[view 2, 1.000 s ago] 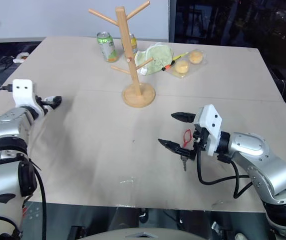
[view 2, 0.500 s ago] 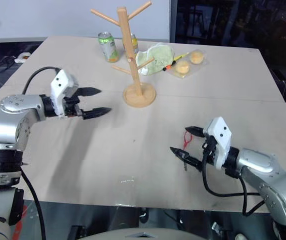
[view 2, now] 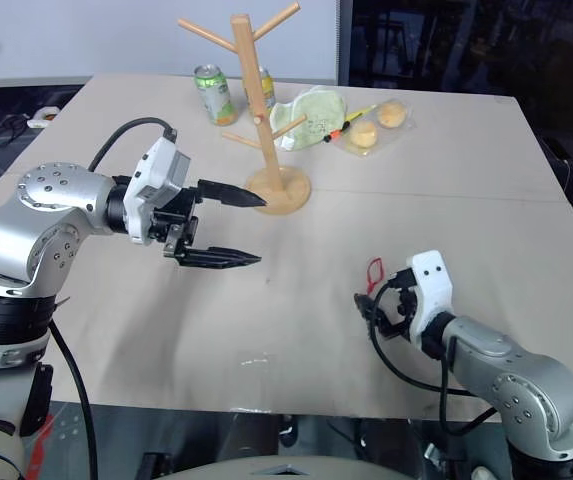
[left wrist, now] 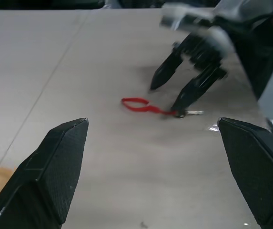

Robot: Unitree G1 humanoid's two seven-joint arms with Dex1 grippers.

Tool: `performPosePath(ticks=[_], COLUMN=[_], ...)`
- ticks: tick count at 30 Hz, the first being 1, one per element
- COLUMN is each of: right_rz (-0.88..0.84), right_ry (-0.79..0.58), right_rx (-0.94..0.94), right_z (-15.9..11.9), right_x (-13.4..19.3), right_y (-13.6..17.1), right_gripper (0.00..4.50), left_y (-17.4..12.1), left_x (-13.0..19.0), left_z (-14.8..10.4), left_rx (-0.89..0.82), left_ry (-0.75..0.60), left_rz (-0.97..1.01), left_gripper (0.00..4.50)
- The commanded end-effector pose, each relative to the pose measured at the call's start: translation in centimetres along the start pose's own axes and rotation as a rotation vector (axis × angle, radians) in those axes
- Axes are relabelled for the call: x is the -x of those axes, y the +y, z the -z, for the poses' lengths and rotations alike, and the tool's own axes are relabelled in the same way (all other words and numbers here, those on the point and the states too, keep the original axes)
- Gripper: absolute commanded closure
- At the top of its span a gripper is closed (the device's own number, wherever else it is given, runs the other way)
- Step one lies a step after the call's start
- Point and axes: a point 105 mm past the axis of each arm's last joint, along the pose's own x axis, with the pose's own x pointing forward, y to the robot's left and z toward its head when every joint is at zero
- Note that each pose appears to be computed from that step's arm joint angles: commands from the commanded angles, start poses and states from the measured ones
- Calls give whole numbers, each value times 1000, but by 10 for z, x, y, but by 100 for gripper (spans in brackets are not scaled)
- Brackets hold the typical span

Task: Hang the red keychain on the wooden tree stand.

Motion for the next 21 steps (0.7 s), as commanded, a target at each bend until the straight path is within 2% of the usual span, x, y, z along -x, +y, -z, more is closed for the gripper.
performPosePath(ticks=[1,8,11,19,20,21], right_rz=[-4,44,50,22,7,-11], right_ry=[28,77,96,146,145,144], right_rx=[9,40,49,95,99,107], right_z=[-3,-8,-7,-2,-2,-1], right_x=[-6,-19,-20,-25,-24,-24], right_y=[7,3,1,0,1,3], right_gripper=[0,0,79,424,447,447], left_y=[-5,-7,-9,-13,-13,-13], left_x=[0,-2,0,0,1,2], left_z=[-10,-7,-8,-10,-9,-8], left_rx=[-46,-48,-44,-41,-38,-34], left_ry=[0,5,6,9,14,19], left_rz=[27,18,9,-3,-6,-12], left_gripper=[2,2,0,0,0,0])
